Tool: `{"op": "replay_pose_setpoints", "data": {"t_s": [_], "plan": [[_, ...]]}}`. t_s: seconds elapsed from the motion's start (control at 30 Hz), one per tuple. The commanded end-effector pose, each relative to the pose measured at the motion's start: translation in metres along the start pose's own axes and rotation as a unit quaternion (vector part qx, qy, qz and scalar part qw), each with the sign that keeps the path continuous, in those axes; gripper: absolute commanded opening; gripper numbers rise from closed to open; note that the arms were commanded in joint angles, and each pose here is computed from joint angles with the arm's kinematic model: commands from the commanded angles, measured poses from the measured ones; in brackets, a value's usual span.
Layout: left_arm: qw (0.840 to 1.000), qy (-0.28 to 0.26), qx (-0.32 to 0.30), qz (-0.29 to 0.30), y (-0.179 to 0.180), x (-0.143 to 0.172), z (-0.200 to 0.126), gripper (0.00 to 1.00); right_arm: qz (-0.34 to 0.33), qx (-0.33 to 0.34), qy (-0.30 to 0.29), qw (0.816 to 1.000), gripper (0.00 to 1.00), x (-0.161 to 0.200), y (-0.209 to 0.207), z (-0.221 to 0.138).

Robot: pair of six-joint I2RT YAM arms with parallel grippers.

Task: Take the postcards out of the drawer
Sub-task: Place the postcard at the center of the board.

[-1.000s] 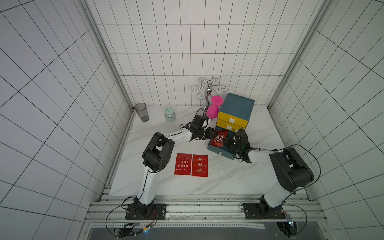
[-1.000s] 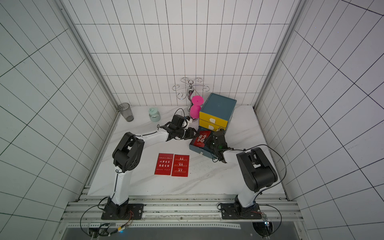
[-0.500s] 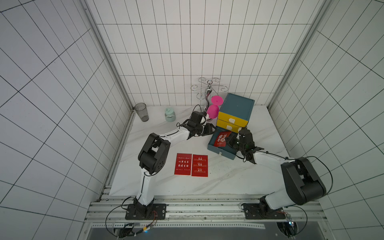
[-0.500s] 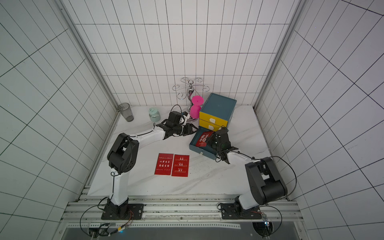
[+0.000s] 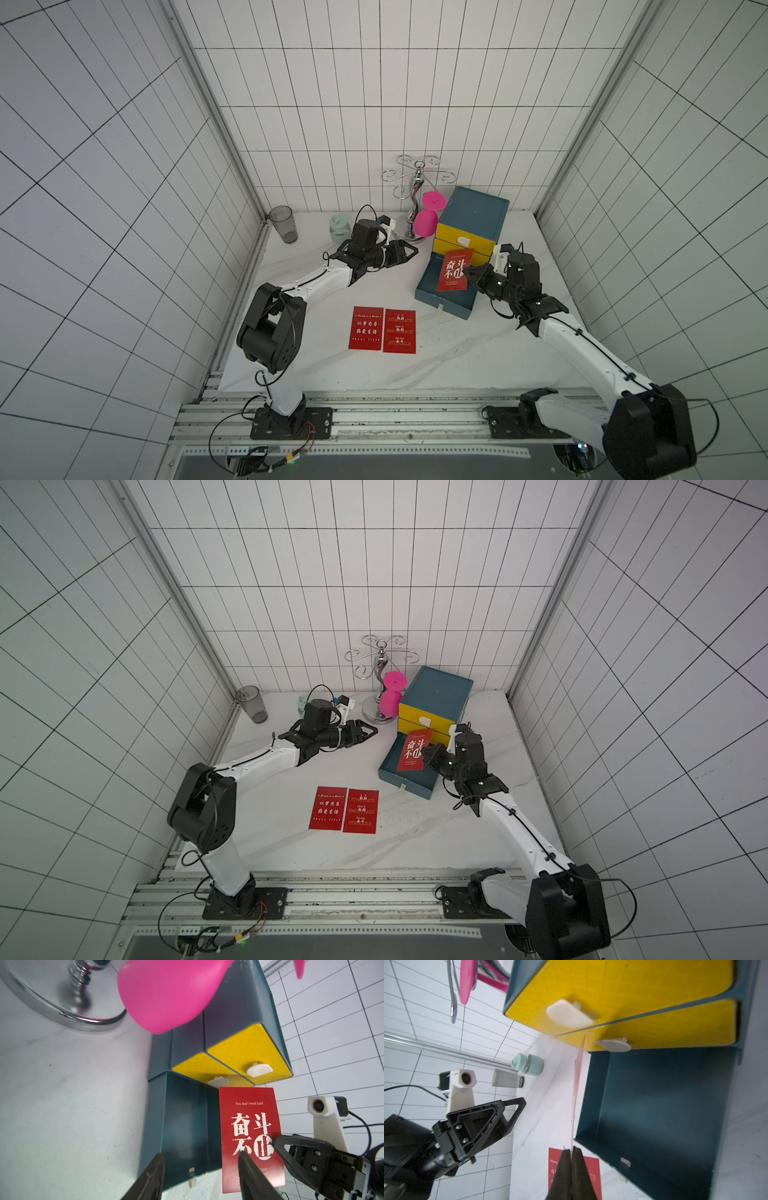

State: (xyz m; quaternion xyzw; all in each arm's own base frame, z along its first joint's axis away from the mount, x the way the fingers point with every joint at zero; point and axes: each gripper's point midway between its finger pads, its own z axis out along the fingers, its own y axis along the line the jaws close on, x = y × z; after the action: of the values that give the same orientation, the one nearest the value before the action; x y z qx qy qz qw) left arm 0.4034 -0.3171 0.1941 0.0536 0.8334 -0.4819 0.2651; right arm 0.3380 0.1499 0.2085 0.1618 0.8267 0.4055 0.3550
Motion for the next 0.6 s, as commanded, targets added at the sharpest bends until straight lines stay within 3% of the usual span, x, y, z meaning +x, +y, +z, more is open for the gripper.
{"op": "replay_pose_setpoints", "data": {"t_s": [0.0, 0.3, 0.57], "plan": [[0.997, 0.026, 0.073, 0.004, -0.021, 0.02, -0.006, 0.56, 0.006, -0.063, 0.053, 0.997, 0.0, 0.021, 0.02, -0.009], [0.988, 0.07, 0.138, -0.007, -0.032, 0.072, -0.009, 0.55, 0.02, -0.131, 0.103, 0.986, 0.0, 0.058, 0.033, -0.014], [0.98, 0.043, 0.191, -0.024, -0.049, 0.076, -0.01, 0.48, 0.027, -0.133, 0.123, 0.983, 0.0, 0.074, 0.029, -0.011]]}}
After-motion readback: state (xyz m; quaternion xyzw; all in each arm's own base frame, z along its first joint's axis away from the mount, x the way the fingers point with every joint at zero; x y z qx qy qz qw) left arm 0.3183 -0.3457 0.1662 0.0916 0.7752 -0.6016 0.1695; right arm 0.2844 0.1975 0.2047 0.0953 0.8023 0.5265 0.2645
